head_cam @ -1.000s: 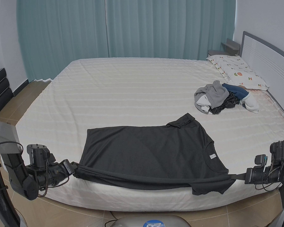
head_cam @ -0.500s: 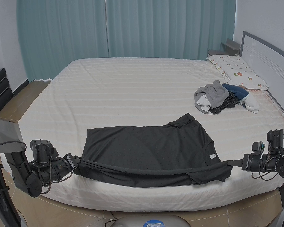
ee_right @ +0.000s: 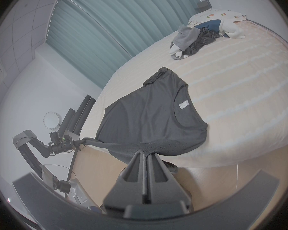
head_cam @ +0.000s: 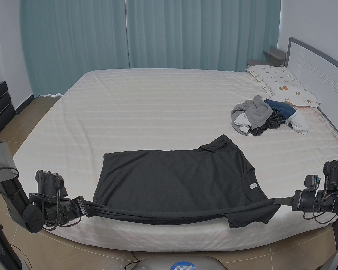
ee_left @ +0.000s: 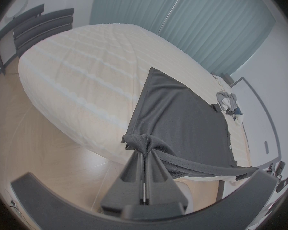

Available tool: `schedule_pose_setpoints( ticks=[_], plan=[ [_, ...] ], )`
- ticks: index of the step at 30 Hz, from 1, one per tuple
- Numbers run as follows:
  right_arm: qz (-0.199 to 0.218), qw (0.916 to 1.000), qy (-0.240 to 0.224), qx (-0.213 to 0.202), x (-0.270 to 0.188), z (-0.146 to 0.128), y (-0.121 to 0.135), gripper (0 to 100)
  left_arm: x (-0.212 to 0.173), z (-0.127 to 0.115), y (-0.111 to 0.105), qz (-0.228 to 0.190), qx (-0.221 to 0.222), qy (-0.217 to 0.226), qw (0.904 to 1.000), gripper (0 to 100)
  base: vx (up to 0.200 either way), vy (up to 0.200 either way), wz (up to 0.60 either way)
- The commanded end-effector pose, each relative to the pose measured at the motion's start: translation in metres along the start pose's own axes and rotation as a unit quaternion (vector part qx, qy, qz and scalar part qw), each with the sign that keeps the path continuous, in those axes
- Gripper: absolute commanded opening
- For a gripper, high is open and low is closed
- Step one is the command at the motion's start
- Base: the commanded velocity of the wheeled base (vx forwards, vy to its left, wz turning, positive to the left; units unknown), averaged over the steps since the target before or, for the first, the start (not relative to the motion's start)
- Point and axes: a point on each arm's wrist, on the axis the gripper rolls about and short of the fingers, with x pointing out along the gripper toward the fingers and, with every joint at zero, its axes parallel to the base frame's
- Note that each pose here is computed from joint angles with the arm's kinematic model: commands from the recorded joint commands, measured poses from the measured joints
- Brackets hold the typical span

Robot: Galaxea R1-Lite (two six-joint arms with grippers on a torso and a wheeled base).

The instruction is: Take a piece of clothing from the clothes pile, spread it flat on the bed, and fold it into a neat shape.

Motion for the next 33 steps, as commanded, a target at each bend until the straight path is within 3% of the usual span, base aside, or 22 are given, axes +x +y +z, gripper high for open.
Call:
schedule_pose_setpoints(
  ticks=[1, 10, 14, 18, 26, 33],
  plan=[
    [-0.001, 1.0, 0.001, -0.001, -0.007, -0.008, 0.003, 0, -0.006, 0.005, -0.006, -0.001, 0.014, -0.016, 0.9998, 0, 0.0, 0.0, 0.0],
    [0.001, 1.0, -0.006, 0.0, 0.013, 0.016, -0.005, 0, 0.014, 0.015, -0.009, 0.01, -0.002, -0.013, 0.9999, 0, 0.0, 0.0, 0.0],
    [-0.002, 0.9997, 0.019, 0.012, 0.04, 0.02, -0.019, 0, 0.038, 0.029, -0.015, 0.013, -0.071, -0.029, 0.997, 0, 0.0, 0.0, 0.0],
    [-0.002, 0.9997, 0.021, 0.013, 0.054, 0.027, -0.027, 0, 0.055, 0.038, -0.018, 0.023, -0.108, -0.038, 0.9932, 0, 0.0, 0.0, 0.0],
    [0.002, 0.9996, 0.021, 0.018, 0.075, 0.038, -0.035, 0, 0.08, 0.035, -0.022, 0.029, -0.122, -0.022, 0.9919, 0, 0.0, 0.0, 0.0],
    [0.007, 0.9996, 0.002, 0.026, 0.091, 0.046, -0.038, 0, 0.09, 0.039, -0.027, 0.027, -0.137, -0.033, 0.9896, 0, 0.0, 0.0, 0.0]
  ],
)
